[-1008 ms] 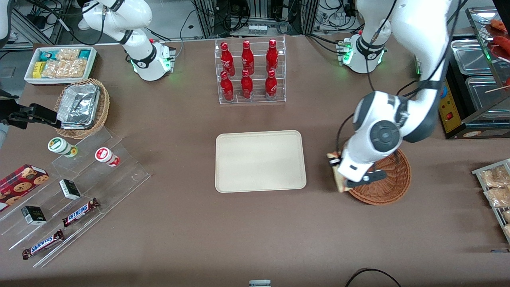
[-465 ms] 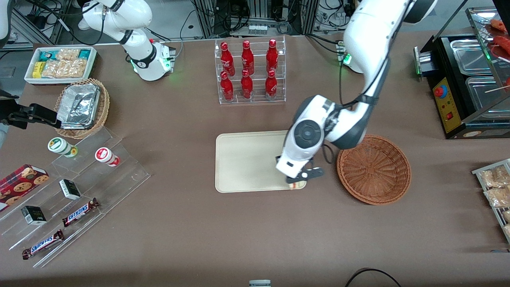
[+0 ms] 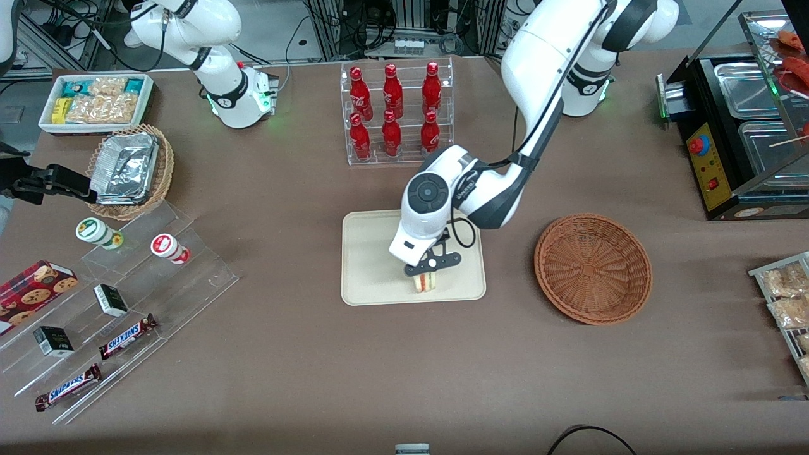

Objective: Place sandwich from basket to tray
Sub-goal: 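Lower the sandwich onto the tray and open the left gripper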

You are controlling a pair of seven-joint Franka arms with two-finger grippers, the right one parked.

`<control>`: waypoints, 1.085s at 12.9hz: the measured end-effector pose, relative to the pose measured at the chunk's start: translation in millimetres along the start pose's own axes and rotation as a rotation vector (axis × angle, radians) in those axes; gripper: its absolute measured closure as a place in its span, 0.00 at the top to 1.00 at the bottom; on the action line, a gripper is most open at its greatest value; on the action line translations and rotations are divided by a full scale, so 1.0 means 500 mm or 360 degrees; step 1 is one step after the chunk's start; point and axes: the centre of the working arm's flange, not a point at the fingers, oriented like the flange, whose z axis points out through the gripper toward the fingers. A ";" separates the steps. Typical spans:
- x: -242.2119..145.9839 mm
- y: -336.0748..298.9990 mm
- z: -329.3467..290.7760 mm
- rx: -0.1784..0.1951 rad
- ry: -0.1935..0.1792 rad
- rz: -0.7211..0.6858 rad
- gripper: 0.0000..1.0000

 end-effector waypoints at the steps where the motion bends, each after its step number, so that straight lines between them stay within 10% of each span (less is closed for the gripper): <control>1: -0.003 0.010 0.001 -0.0007 0.0004 -0.0006 0.19; 14: -0.018 0.067 0.074 0.0136 -0.0090 -0.0129 0.19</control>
